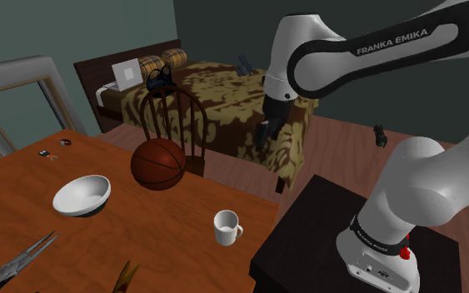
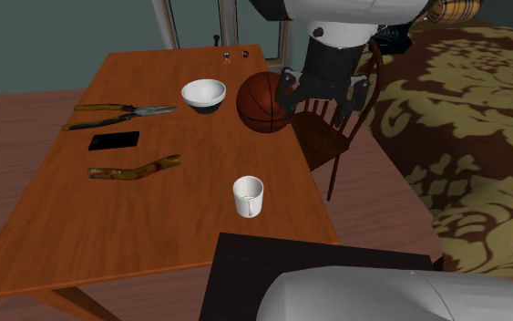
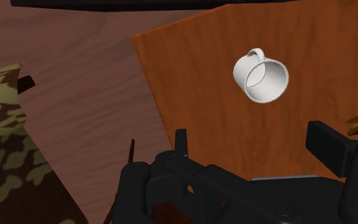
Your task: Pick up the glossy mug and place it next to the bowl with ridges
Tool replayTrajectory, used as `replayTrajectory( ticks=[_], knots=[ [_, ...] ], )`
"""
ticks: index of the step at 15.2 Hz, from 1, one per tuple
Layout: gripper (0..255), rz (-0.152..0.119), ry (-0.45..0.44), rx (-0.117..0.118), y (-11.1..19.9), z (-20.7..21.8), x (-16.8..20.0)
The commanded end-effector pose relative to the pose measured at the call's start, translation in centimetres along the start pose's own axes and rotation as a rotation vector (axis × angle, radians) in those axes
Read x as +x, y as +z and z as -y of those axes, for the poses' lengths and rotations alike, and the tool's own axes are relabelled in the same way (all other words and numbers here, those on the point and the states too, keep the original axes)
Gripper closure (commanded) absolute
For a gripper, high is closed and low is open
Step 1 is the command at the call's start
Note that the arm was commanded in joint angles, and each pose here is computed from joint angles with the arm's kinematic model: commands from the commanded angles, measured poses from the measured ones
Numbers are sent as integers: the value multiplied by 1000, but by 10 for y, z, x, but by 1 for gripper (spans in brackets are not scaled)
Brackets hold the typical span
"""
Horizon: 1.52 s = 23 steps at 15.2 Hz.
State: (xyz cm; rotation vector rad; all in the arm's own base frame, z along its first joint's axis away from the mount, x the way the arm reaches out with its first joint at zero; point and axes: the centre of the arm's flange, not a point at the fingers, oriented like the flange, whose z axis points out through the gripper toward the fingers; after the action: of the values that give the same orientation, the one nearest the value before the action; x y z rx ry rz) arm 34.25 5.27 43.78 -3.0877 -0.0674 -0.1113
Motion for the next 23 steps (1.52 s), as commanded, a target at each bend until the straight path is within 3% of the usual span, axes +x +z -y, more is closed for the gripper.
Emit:
replayTrajectory(
  ticks=[1,20,23],
  knots=[
    [0,2,-6,1,27,8,4],
    [0,39,-61,7,267,77,34],
    [0,40,-63,7,286,80,34]
  ],
)
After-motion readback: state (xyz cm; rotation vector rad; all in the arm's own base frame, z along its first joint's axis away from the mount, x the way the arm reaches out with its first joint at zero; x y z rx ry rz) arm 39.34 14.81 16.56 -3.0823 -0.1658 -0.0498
